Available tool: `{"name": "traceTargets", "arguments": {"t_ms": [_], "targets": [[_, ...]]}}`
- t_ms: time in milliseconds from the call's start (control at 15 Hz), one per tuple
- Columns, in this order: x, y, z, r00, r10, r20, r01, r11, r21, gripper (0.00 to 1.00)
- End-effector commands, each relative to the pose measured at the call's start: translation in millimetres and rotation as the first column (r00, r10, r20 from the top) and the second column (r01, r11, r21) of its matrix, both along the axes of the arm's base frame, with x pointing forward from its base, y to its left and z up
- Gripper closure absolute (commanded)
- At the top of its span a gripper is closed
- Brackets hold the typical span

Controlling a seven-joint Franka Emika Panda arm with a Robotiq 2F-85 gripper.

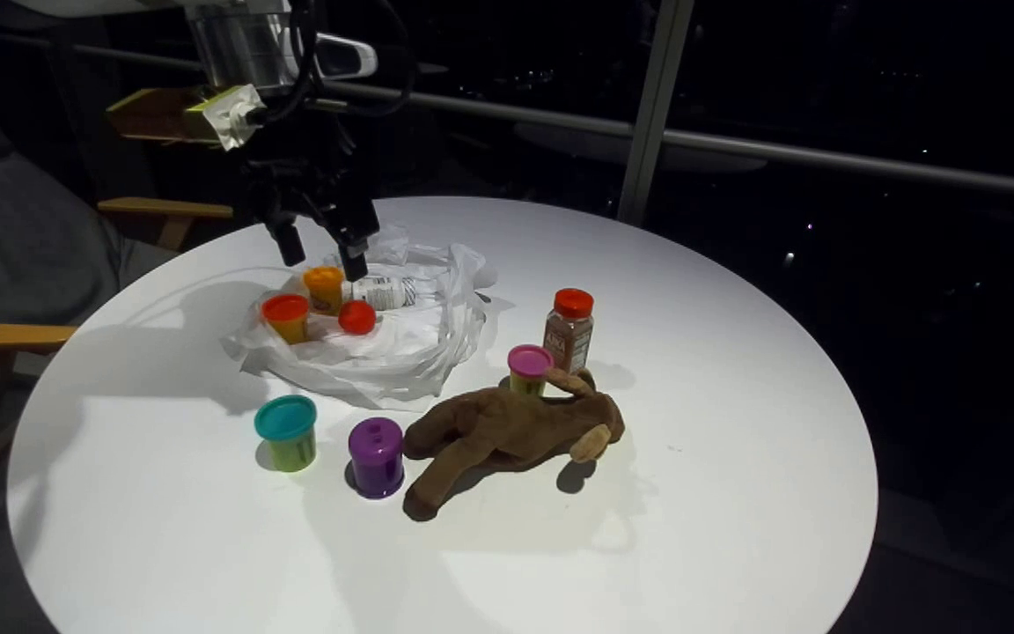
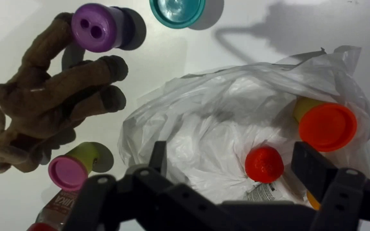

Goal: Remove all the objects from the plastic bag and put them on the table

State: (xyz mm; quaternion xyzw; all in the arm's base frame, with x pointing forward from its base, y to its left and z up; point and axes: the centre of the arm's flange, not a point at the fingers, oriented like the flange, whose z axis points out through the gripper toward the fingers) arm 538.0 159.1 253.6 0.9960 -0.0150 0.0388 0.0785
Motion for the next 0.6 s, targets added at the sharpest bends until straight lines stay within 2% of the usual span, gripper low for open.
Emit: {"name": "traceTargets", "arguments": {"t_ms": [0, 67, 267, 533], "targets": [[42, 22, -17, 0.998, 0.044, -0.055, -0.043, 0.999, 0.018, 0.00], [44, 27, -22, 0.996, 0.043, -0.080, -0.040, 0.999, 0.033, 0.00], [50, 39, -43, 0.988, -0.098, -0.122, 0.111, 0.988, 0.108, 0.00], [55, 46, -58, 0.955, -0.275, -0.108, 0.292, 0.931, 0.217, 0.00]]}}
